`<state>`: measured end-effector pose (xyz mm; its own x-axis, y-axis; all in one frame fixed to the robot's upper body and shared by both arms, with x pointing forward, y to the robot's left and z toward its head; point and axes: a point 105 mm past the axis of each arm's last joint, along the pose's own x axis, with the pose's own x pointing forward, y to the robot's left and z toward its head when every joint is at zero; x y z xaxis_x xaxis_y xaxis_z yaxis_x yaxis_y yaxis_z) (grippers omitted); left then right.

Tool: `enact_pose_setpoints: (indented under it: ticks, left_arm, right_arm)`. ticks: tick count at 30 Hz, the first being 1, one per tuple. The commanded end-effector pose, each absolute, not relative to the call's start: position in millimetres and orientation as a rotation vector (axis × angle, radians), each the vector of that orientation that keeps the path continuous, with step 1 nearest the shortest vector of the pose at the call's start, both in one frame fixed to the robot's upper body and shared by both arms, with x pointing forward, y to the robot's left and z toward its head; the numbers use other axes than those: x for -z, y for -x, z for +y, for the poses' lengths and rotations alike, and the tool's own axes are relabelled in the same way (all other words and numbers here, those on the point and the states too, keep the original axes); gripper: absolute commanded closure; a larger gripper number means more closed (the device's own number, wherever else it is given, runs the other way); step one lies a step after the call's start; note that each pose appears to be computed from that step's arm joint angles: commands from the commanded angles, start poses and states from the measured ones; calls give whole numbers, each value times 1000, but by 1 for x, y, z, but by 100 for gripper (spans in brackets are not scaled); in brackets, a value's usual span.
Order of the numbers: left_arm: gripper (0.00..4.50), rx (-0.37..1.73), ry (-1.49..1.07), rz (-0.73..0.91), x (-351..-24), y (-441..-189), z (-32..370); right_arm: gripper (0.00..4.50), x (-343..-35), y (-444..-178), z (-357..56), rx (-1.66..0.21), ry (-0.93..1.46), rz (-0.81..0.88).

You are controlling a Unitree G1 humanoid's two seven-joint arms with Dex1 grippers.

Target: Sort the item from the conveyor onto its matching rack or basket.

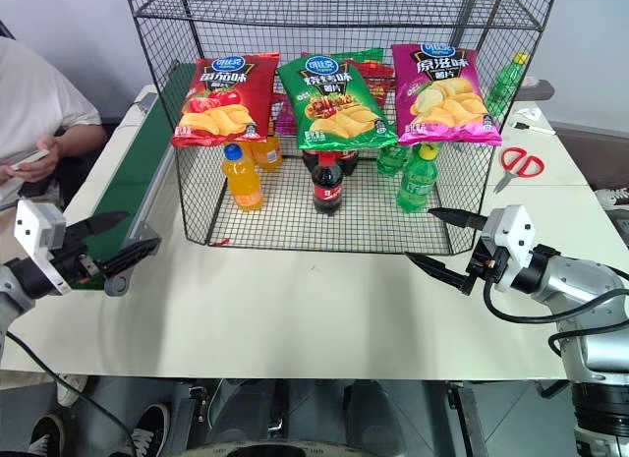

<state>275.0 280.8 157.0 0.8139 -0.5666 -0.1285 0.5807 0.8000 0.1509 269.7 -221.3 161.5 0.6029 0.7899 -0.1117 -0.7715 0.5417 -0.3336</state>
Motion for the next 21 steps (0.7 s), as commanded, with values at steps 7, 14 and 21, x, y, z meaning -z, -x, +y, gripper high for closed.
enact_pose_setpoints:
  ticks: [7, 14, 21]
  left_arm:
    - [0, 607, -225, 35, -171, -281, 283]
    - [0, 617, -231, 40, -170, -281, 281]
    - [0, 628, -239, 46, -170, -280, 278]
  right_arm:
    - [12, -168, -271, -221, -919, 407, -89]
    - [12, -168, -271, -220, -923, 411, -90]
    - [12, -167, -273, -218, -925, 418, -94]
